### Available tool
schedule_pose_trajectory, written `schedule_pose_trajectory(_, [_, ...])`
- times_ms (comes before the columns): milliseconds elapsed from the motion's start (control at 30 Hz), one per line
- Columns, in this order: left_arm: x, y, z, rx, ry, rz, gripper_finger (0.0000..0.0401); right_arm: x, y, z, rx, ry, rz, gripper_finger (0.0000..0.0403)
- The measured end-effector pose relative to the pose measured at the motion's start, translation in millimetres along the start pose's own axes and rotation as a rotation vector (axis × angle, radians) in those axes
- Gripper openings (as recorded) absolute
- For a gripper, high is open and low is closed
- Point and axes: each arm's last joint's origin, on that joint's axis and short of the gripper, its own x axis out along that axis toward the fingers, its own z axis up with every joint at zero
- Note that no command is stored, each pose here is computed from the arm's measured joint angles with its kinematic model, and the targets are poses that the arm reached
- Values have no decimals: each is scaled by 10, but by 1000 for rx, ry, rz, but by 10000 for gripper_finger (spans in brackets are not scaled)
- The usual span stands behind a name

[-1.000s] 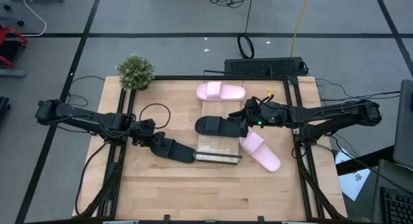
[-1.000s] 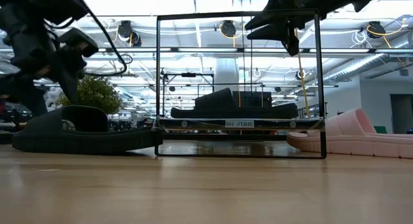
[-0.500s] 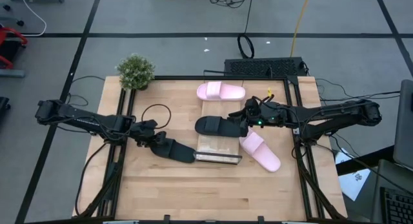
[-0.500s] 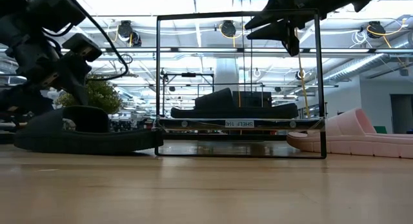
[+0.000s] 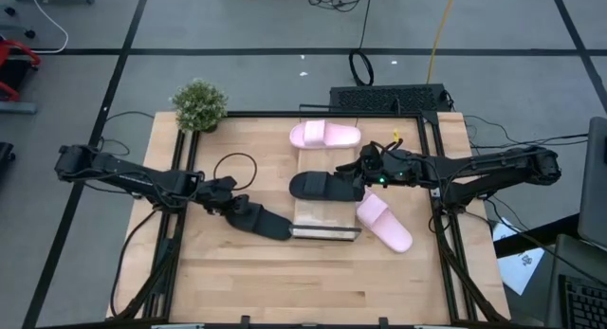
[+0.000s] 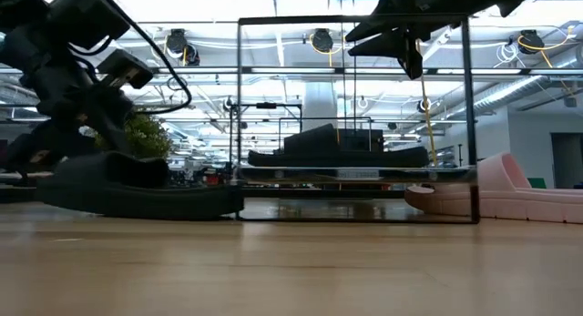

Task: Pick and place slides into the shelf
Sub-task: Put the black slipper on the shelf

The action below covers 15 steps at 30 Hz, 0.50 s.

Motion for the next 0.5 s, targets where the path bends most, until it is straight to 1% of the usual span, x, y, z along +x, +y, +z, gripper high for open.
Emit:
schedule_pose_trajectory(200, [88, -54, 9, 55, 0, -35, 18, 1, 1, 0, 0, -1, 1, 95])
schedule_pose_trajectory(233, [89, -54, 9, 55, 3, -36, 11, 1, 1, -1, 0, 0, 1, 95])
schedule_pose_trajectory(333, [63, -59, 0, 41, 26, -49, 9, 0, 4, -2, 2, 0, 3, 95])
schedule_pose_trajectory(500, [-75, -106, -32, 7, 50, -129, 3, 0, 5, -3, 1, 1, 3, 95])
